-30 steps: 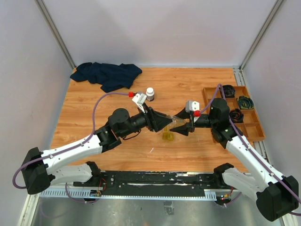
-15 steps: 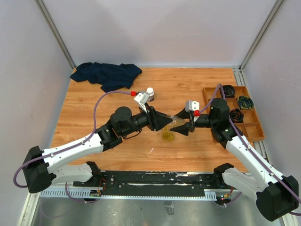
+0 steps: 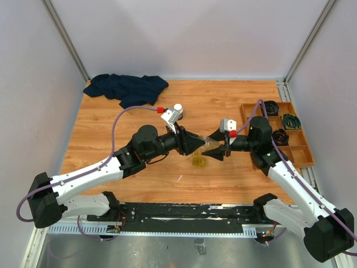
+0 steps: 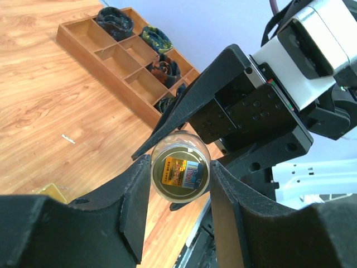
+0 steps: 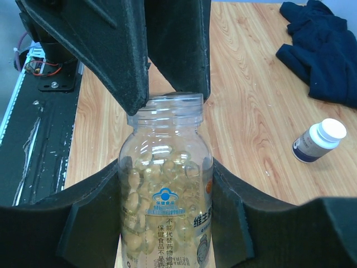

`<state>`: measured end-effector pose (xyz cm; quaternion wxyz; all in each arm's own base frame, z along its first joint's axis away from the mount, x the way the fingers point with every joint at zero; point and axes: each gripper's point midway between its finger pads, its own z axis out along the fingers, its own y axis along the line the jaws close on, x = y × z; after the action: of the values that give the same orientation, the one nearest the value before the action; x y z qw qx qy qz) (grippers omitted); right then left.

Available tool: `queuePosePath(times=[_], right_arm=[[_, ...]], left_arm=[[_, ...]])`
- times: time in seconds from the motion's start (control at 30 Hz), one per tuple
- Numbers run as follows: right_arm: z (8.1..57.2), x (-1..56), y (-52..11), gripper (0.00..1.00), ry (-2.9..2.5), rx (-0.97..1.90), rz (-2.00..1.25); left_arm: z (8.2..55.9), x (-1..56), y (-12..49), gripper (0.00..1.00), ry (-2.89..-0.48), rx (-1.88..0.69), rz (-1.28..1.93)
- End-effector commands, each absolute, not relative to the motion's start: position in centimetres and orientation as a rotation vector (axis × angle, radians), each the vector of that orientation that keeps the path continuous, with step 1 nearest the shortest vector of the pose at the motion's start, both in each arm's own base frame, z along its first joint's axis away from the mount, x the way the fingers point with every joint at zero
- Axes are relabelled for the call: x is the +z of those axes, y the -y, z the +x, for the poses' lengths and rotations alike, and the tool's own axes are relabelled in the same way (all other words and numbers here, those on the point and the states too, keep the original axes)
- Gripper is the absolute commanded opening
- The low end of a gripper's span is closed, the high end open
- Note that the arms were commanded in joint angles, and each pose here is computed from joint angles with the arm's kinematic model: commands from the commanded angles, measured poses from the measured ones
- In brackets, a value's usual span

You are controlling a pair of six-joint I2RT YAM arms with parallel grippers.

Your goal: Sort the pills into containers

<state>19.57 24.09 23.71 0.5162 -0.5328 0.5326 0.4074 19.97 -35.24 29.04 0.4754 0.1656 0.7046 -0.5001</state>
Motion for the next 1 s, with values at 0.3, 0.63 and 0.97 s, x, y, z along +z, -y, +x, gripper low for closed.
queuePosePath(times=[0.3, 0.63, 0.97], right_arm=[[17.7, 26.6, -24.8, 0.01, -1.126, 1.056, -1.330], [17.5, 26.6, -24.7, 0.01, -1.114, 1.056, -1.339], [17.5, 26.6, -24.7, 0.01, -1.112, 1.049, -1.342]], left_arm=[[17.4, 26.3, 35.7, 0.27, -1.428, -1.174, 0.962], [17.8, 24.8, 36.0, 0.28, -1.334, -1.145, 1.179], [19.5, 29.5, 35.0, 0.82, -1.319, -1.128, 0.923]])
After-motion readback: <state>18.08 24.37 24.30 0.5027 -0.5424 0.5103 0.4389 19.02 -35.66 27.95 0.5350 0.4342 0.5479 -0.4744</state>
